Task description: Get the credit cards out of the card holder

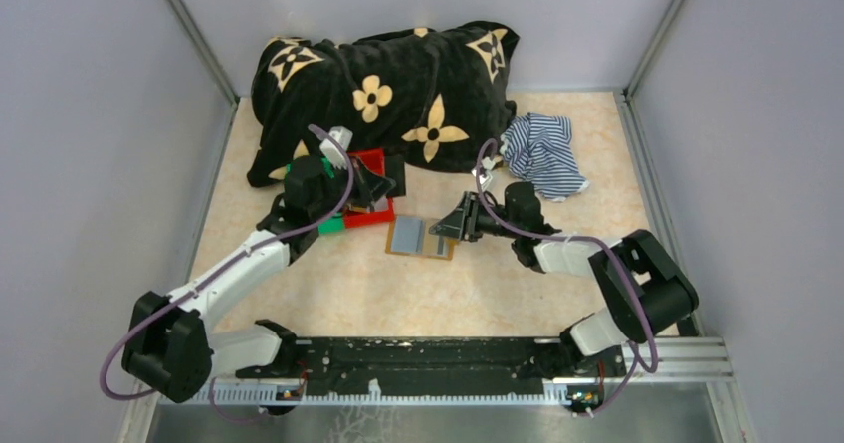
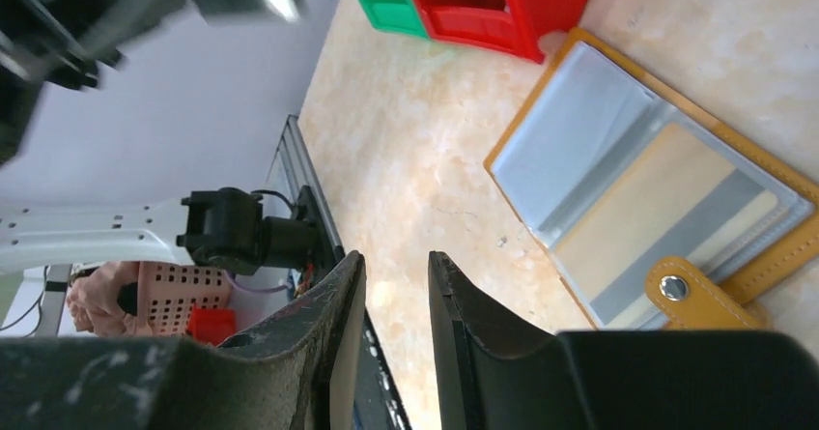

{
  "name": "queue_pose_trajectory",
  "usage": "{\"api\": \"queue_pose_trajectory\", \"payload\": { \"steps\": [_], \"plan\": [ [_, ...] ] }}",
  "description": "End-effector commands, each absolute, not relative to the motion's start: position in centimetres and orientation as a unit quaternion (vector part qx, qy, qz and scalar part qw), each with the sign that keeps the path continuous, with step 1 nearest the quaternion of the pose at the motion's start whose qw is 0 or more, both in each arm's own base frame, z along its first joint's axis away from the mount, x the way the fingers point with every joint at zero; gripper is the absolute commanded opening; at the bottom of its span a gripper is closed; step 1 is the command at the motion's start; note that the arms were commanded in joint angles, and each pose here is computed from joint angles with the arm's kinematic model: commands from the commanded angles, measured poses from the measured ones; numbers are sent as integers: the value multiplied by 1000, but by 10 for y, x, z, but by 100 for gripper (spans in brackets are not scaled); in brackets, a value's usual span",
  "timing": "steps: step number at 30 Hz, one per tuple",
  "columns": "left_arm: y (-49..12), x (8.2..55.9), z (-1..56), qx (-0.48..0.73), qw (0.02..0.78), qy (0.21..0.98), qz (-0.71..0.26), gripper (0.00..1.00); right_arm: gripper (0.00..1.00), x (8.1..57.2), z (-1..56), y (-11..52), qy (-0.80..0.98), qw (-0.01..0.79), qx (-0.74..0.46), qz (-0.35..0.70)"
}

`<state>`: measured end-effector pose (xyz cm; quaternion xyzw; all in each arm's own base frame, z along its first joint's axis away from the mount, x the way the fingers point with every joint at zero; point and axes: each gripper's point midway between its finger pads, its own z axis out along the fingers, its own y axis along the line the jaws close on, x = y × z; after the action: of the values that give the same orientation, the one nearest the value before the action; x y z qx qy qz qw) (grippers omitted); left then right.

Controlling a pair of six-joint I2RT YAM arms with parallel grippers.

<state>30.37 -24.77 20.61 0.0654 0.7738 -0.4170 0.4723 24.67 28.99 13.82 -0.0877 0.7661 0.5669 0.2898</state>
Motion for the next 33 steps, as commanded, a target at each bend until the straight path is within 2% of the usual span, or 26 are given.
{"api": "queue_pose_trajectory", "payload": {
  "steps": [1,7,14,24,33],
  "plan": [
    [-198,331,198,20,476,824,-308,0,31,254,132,291,760,304,-94,567],
    [-138,359,193,-42,486,831,-267,0,31,253,120,293,760,290,-93,574],
    [-79,374,160,-120,468,860,-166,0,31,257,101,298,768,269,-107,572],
    [-47,383,167,-137,451,875,-112,0,31,259,95,309,728,224,-81,643],
    [-43,382,126,-135,406,899,-92,0,31,253,102,306,703,226,-75,670]
  ]
}}
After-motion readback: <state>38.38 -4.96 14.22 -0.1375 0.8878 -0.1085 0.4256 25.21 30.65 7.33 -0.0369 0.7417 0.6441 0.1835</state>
